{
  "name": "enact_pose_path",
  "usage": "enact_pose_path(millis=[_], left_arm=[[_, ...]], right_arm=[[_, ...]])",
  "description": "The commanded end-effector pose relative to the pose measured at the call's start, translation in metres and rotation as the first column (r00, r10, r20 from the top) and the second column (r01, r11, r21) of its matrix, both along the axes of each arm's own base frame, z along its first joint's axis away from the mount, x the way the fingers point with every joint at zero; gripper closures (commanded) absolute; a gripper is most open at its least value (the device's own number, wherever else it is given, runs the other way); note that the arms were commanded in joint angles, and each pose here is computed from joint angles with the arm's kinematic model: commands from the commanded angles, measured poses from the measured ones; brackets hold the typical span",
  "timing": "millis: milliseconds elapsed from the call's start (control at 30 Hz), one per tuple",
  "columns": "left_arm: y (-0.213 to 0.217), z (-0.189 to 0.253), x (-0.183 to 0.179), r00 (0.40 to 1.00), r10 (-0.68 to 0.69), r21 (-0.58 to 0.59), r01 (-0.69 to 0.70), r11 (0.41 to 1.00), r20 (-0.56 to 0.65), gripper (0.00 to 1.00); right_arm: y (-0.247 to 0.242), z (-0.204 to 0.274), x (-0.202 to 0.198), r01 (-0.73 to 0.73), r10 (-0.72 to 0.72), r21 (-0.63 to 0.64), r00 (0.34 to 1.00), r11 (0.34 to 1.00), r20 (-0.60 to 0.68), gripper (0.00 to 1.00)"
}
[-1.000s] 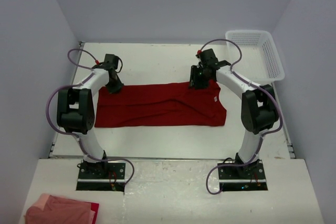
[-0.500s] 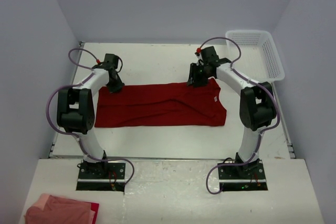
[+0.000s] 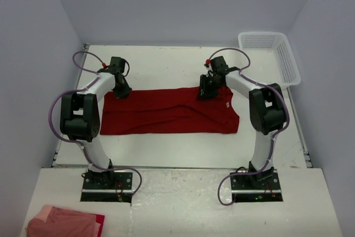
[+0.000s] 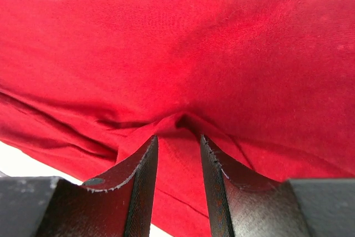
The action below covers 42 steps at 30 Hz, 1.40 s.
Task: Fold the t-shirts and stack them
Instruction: Fold the other side of the tshirt into a rectangle
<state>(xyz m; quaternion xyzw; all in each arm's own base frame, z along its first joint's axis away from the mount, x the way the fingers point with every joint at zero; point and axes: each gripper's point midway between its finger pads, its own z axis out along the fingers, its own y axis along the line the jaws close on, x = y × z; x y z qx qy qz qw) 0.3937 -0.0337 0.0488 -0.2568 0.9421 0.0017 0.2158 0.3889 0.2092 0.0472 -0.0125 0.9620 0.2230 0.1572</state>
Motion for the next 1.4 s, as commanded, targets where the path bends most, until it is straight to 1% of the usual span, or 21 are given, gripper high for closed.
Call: enact_pose_path(millis=[0, 200, 467, 567, 900, 1000, 1033, 1100, 1267, 1333, 1367], left_arm=[[-0.005, 0.012, 0.008, 0.998, -0.034, -0.007, 0.034, 0.999, 0.050, 1.00], [-0.006, 0.010, 0.007, 0.998, -0.037, -0.012, 0.038, 0.999, 0.051, 1.00], [-0.008, 0.004, 0.006, 0.998, -0.042, -0.026, 0.043, 0.999, 0.044, 1.00], [-0.008, 0.004, 0.005, 0.998, -0.043, -0.027, 0.044, 0.999, 0.044, 1.00], [-0.009, 0.007, 0.006, 0.998, -0.045, -0.025, 0.046, 0.999, 0.050, 1.00], [-0.008, 0.007, 0.007, 0.998, -0.043, -0.024, 0.044, 0.999, 0.051, 1.00], [-0.009, 0.006, 0.007, 0.998, -0.044, -0.024, 0.046, 0.999, 0.049, 1.00], [-0.008, 0.006, 0.006, 0.998, -0.042, -0.026, 0.043, 0.999, 0.048, 1.00], [-0.008, 0.008, 0.005, 0.998, -0.041, -0.028, 0.043, 0.999, 0.051, 1.00], [-0.008, 0.011, 0.005, 0.998, -0.041, -0.028, 0.043, 0.999, 0.057, 1.00], [-0.008, 0.013, 0.004, 0.997, -0.039, -0.027, 0.040, 0.999, 0.060, 1.00]], right_arm=[[0.012, 0.004, 0.009, -0.030, 0.029, 0.038, 0.999, 0.999, 0.022, 0.62], [0.016, 0.000, 0.015, -0.044, 0.043, 0.039, 0.999, 0.998, 0.013, 0.62], [0.023, 0.008, 0.023, -0.064, 0.063, 0.042, 0.997, 0.997, 0.042, 0.63], [0.023, 0.006, 0.023, -0.065, 0.064, 0.035, 0.997, 0.997, 0.031, 0.64], [0.027, 0.002, 0.016, -0.074, 0.073, 0.042, 0.997, 0.996, 0.025, 0.74], [0.025, 0.001, 0.016, -0.070, 0.069, 0.034, 0.997, 0.997, 0.023, 0.86], [0.026, 0.002, 0.015, -0.073, 0.072, 0.036, 0.997, 0.997, 0.022, 0.94], [0.027, 0.005, 0.016, -0.072, 0.071, 0.036, 0.997, 0.997, 0.036, 1.00], [0.027, 0.015, 0.010, -0.071, 0.070, 0.024, 0.996, 0.997, 0.061, 1.00], [0.026, 0.013, -0.002, -0.072, 0.072, 0.013, 0.996, 0.997, 0.052, 1.00], [0.027, 0.025, -0.007, -0.063, 0.061, 0.016, 0.996, 0.998, 0.068, 1.00]])
